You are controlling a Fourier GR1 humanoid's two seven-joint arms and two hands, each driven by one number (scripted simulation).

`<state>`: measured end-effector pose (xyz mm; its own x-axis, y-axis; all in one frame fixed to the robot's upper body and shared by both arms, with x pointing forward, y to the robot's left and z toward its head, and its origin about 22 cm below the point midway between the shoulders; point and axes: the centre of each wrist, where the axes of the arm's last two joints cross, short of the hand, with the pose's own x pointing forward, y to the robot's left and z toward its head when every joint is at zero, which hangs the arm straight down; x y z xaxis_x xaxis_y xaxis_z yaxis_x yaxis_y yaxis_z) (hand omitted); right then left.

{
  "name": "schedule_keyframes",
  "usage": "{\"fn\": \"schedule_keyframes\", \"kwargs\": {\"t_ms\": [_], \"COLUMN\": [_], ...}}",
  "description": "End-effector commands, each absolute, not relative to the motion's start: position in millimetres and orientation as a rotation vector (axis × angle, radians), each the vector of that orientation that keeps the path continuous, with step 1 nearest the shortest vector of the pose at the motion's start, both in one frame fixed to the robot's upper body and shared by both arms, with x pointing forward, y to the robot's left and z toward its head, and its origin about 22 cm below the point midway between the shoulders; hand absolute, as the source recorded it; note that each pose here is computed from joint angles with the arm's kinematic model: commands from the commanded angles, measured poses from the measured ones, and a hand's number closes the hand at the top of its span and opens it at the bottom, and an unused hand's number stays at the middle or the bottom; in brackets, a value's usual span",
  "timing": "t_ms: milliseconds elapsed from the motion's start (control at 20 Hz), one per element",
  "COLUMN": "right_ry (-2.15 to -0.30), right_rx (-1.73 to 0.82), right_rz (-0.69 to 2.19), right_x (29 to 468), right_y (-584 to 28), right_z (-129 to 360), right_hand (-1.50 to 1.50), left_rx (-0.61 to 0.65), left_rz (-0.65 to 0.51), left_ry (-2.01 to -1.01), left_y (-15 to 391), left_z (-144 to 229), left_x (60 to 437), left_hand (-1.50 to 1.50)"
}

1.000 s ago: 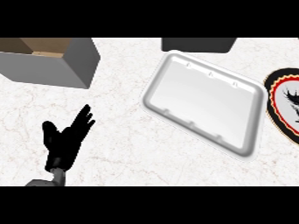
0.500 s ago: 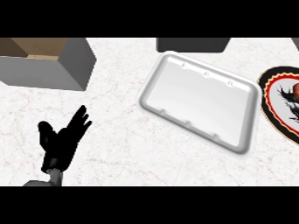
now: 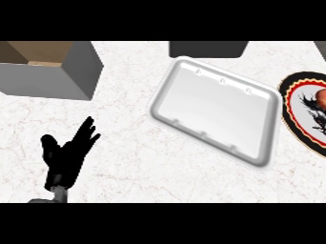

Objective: Pick the squash from the tray and place it in the plate

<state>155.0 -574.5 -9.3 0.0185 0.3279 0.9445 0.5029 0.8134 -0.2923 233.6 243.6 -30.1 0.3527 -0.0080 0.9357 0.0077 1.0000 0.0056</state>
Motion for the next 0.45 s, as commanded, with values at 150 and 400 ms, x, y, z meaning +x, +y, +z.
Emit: {"fn": "schedule_keyframes", "kwargs": {"t_ms": [150, 400], "right_ry": [-1.565, -1.551], "right_rx": [-0.705, -0.7], "right_rz": [-0.086, -0.084], "right_x": [111.0, 96.4], "right_y": [-580.8, -578.5], "right_z": [-21.7, -28.8], "right_hand": [-1.5, -1.5], "left_rx": [0.013, 0.021], "left_rz": [-0.009, -0.005], "left_ry": [-1.185, -1.175], "left_y": [244.3, 231.8], "left_z": [-42.6, -30.3], "left_x": [230.4, 223.3], "left_hand": [0.0, 0.0]}}
